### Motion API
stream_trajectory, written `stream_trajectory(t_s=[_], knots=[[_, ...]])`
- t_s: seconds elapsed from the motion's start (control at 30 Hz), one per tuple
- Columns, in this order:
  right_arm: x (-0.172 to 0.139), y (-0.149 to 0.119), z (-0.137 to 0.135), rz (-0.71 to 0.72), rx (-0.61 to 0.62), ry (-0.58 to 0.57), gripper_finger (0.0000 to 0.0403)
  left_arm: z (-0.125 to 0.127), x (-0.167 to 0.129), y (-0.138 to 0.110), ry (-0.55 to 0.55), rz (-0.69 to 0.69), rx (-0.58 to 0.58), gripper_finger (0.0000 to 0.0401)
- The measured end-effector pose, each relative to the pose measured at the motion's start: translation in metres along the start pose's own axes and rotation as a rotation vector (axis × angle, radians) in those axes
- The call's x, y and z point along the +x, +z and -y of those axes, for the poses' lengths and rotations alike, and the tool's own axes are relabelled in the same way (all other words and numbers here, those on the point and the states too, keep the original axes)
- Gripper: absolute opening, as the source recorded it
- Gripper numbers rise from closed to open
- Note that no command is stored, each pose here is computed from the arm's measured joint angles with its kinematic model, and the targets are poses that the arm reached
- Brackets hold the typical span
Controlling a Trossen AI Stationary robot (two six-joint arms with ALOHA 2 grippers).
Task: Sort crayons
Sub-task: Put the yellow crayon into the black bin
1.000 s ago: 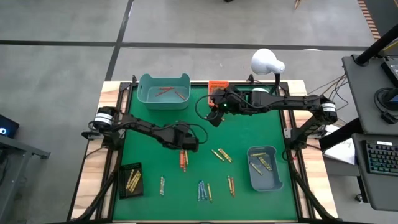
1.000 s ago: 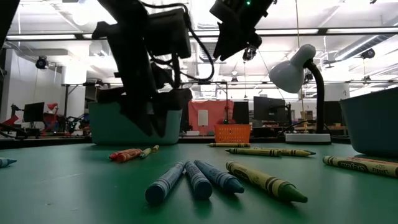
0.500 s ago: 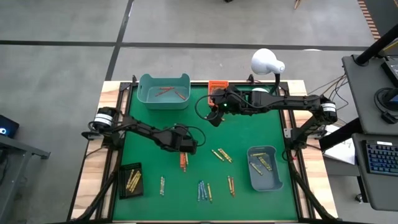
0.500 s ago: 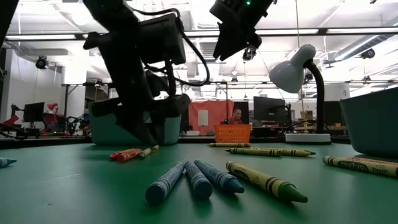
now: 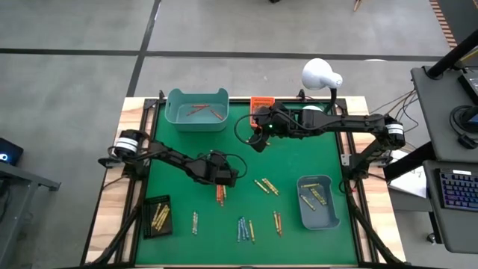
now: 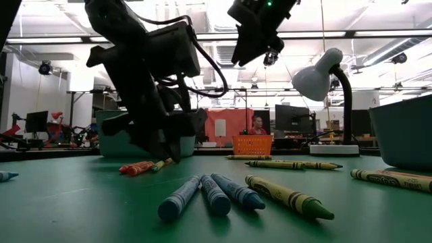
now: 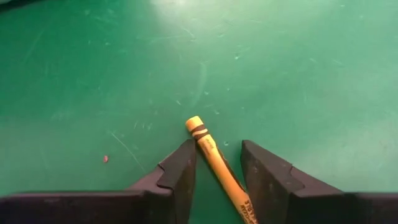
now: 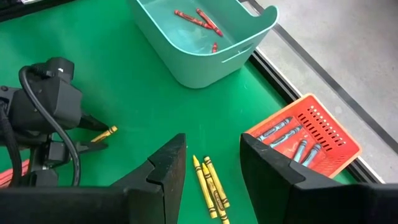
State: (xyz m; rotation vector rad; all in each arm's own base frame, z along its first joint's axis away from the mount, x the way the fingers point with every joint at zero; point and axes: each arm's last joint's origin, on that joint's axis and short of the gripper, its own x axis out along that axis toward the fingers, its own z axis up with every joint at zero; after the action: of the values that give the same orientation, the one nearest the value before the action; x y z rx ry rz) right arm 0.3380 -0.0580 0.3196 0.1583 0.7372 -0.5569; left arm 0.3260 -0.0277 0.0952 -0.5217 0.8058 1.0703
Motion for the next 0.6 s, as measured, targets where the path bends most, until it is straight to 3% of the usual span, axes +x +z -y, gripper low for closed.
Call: stream_trajectory(t_s=[0.27,0.47,0.6], knots=[[0.005,-0.008,0.0,-0.027,-0.01,-0.007,0.0139,-0.004,-0.004,0.002,0.021,0.002,0.06,0.0013],[0.01,-0.015,0.0,-0.051,-0.018,-0.013,0.0139,-0.012,-0.032,0.015,-0.012,0.023,0.2,0.001],[0.013,-0.019,0.0,-0.059,-0.022,-0.015,0.0139,-0.019,-0.073,0.037,-0.101,0.155,0.223,0.0002]])
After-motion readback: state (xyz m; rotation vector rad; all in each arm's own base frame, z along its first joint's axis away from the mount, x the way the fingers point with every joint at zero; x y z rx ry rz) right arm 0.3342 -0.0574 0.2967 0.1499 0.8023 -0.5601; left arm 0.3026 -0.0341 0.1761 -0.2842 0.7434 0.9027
